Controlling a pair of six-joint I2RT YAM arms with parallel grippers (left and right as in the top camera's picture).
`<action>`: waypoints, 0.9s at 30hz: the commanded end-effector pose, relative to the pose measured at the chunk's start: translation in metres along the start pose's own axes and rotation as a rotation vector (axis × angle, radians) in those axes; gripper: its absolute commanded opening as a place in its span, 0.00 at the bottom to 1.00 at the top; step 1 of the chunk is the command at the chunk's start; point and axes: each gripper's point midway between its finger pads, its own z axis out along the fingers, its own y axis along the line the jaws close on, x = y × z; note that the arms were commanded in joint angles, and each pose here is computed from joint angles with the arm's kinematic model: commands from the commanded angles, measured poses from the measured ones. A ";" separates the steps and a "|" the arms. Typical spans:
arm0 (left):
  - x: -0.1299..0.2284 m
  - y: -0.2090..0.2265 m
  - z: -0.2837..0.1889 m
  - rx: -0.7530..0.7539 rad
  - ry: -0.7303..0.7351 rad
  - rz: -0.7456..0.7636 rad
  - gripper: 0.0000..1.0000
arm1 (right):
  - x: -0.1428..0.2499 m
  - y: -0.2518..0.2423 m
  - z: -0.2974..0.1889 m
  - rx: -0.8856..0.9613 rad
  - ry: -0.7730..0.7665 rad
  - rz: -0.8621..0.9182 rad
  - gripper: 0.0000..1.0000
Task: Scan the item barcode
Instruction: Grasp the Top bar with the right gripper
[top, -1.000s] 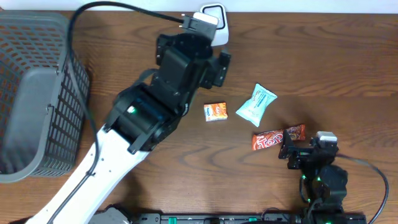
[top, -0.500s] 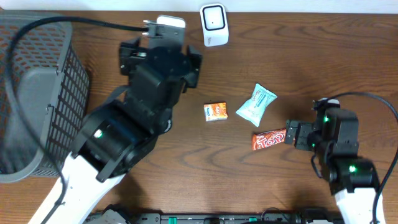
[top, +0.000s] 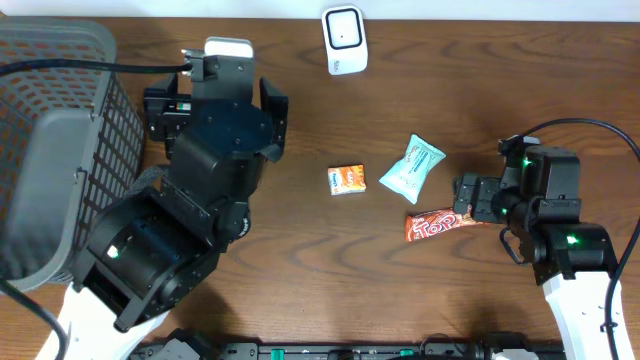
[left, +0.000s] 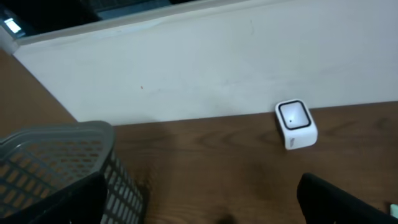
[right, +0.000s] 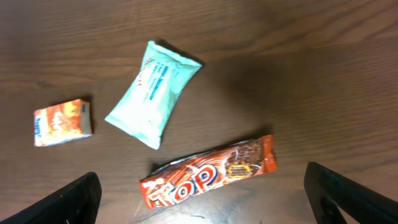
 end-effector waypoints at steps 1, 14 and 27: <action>-0.003 0.013 -0.008 -0.025 -0.008 0.000 0.98 | 0.000 0.003 -0.001 -0.032 0.014 -0.005 0.99; -0.005 0.041 -0.032 -0.053 -0.041 -0.030 0.98 | 0.030 -0.037 0.043 -0.187 0.354 0.335 0.99; 0.014 0.062 -0.051 -0.059 0.002 0.014 0.98 | 0.051 -0.082 0.078 -0.182 0.489 0.527 0.96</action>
